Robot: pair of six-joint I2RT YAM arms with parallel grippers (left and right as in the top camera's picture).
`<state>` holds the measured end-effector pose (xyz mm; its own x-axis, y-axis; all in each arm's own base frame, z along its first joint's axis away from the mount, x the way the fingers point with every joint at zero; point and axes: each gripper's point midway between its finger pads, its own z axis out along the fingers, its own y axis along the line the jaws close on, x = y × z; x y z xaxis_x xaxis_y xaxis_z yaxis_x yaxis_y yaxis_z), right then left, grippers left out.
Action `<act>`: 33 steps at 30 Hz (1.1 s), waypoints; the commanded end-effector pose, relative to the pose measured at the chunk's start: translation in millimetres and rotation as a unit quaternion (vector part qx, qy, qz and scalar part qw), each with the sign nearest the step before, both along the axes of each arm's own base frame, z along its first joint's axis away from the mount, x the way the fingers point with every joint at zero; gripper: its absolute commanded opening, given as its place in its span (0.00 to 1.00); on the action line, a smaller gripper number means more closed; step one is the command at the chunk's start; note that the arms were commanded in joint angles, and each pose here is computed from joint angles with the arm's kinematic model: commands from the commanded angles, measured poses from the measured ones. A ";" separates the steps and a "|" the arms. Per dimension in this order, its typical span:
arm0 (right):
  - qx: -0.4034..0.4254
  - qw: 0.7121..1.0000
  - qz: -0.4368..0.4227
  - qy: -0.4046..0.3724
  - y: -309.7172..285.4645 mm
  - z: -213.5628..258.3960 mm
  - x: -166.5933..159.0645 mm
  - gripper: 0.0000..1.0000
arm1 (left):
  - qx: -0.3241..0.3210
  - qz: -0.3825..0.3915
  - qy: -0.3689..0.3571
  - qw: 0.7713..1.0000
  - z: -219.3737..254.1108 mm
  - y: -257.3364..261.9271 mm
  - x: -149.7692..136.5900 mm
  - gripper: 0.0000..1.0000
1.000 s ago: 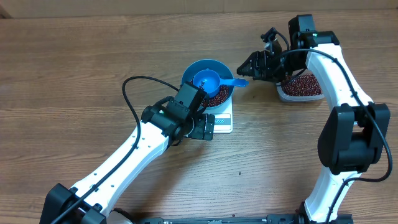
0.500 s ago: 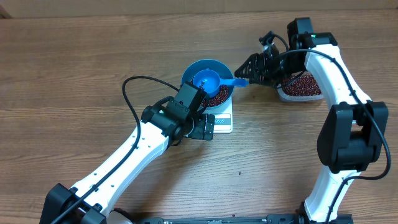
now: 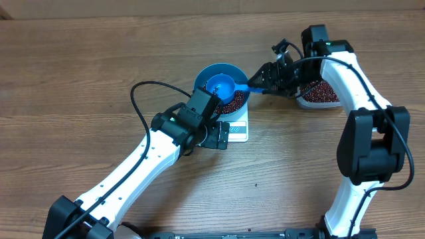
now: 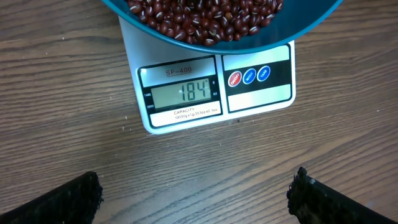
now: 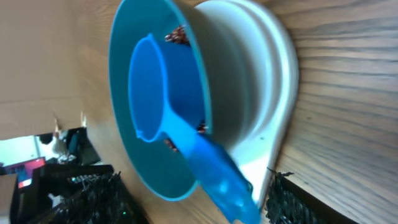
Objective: Scoop item into bowl and weigh 150g on scale
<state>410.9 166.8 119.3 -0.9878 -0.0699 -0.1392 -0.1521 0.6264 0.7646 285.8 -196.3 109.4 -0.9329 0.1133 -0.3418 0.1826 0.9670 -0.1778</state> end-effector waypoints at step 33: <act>0.132 0.991 0.024 -0.024 33.8 36.9 6.1 0.60 | 0.001 0.003 0.008 1.000 -4.8 -0.1 -1.6 1.00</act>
<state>417.4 196.2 155.6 -0.9782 -0.0631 -0.1980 -0.2059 0.4224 0.8827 285.8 -196.2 109.4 -0.9328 0.1133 -0.3420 0.1825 0.9670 -0.1775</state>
